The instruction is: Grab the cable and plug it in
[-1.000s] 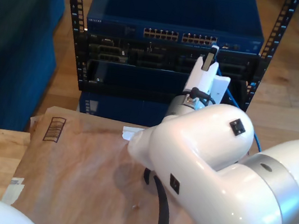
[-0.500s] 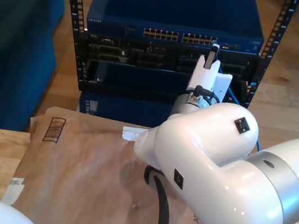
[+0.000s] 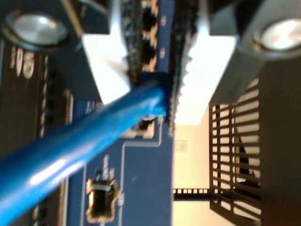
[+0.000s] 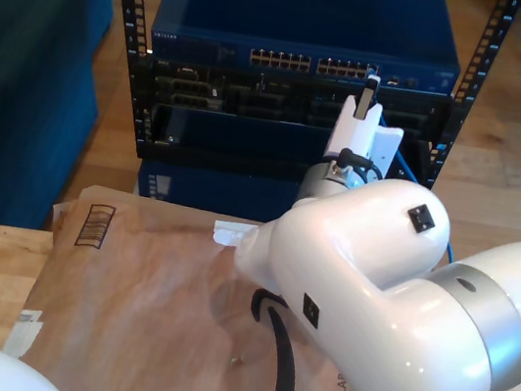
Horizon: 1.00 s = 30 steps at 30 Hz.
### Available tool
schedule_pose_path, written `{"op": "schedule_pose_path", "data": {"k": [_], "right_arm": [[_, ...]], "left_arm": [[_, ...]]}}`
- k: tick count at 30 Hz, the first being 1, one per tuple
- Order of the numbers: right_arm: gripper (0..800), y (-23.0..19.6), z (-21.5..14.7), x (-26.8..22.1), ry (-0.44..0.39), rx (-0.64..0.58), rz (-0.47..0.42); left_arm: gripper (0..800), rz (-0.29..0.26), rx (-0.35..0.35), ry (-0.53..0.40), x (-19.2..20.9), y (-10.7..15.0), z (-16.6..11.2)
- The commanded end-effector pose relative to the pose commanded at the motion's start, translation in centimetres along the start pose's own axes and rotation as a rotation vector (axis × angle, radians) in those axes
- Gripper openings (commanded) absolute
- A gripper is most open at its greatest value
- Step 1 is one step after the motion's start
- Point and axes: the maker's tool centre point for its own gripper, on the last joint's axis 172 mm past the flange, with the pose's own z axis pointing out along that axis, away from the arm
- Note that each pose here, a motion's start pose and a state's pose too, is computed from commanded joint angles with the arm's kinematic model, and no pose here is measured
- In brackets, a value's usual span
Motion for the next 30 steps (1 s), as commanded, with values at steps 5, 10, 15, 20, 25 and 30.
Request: {"op": "schedule_pose_path", "data": {"k": [5, 10, 15, 20, 25, 30], "right_arm": [[0, 0.1, 0.1, 0.4, 0.006, -0.002, 0.0], [0, 0.6, -0.1, 0.4, 0.002, -0.011, 0.001], [0, 0.5, -0.2, 0.1, -0.011, -0.008, 0.017], [0, -0.1, 0.0, -0.7, -0.035, 0.009, 0.02], [0, -0.4, 0.2, -0.7, -0.033, 0.013, 0.023], [0, -0.2, 0.2, -0.6, -0.034, 0.012, 0.02]], "left_arm": [[800, -0.002, 0.0, 0.0, 0.0, 0.0, 0.0], [800, -0.002, 0.0, 0.002, 0.1, 0.0, -0.1], [800, -0.002, 0.0, 0.0, 0.0, 0.0, 0.0], [800, 0.0, 0.0, 0.003, 0.1, 0.0, -0.1], [800, 0.0, 0.0, 0.002, 0.1, 0.0, -0.1], [800, 0.0, 0.0, 0.003, 0.1, 0.0, -0.1]]}}
